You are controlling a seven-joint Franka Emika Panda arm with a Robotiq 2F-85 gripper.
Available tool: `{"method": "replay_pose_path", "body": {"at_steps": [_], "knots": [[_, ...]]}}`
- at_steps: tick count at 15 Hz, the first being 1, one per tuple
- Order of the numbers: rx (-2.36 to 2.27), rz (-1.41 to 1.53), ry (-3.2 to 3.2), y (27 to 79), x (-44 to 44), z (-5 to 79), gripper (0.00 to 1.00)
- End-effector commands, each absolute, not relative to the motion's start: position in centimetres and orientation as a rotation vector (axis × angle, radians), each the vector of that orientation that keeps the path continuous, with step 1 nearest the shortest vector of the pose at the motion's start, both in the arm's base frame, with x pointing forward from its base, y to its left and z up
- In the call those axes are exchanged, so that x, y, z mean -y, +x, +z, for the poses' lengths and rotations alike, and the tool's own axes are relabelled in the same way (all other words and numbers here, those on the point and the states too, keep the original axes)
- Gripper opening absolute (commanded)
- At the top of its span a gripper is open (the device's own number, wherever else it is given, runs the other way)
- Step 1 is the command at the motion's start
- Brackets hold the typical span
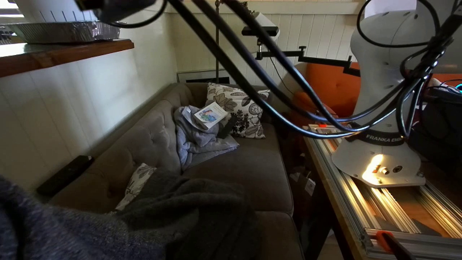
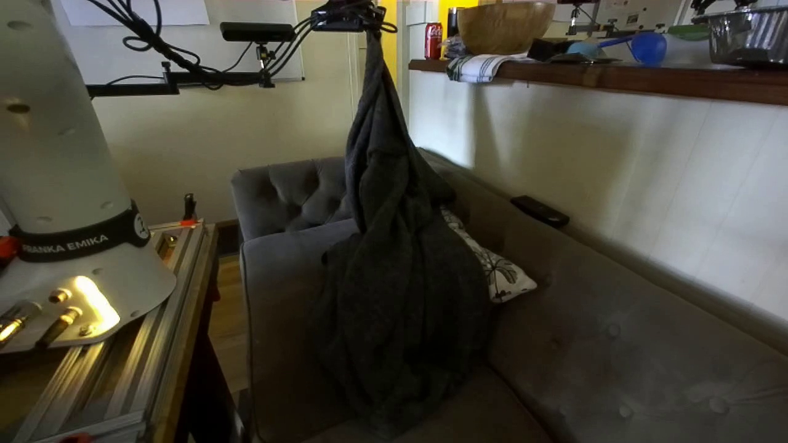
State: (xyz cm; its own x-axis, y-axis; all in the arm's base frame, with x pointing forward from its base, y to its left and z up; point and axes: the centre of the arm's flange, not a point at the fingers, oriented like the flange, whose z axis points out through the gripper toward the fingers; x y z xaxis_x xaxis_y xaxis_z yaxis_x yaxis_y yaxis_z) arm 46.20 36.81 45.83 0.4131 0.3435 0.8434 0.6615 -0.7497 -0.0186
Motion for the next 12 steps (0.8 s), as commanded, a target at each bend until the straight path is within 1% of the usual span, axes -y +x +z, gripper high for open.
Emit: {"method": "replay_pose_path", "body": {"at_steps": [1,6,12], "knots": [[1.147,-1.195,-2.237,48.8,-43.6,50.0,0.01],[1.571,-1.064,-2.135,49.8,-47.9,51.3,0.01],[1.863,-1.024,-1.990,49.9,-55.7,56.3,0.01]]}}
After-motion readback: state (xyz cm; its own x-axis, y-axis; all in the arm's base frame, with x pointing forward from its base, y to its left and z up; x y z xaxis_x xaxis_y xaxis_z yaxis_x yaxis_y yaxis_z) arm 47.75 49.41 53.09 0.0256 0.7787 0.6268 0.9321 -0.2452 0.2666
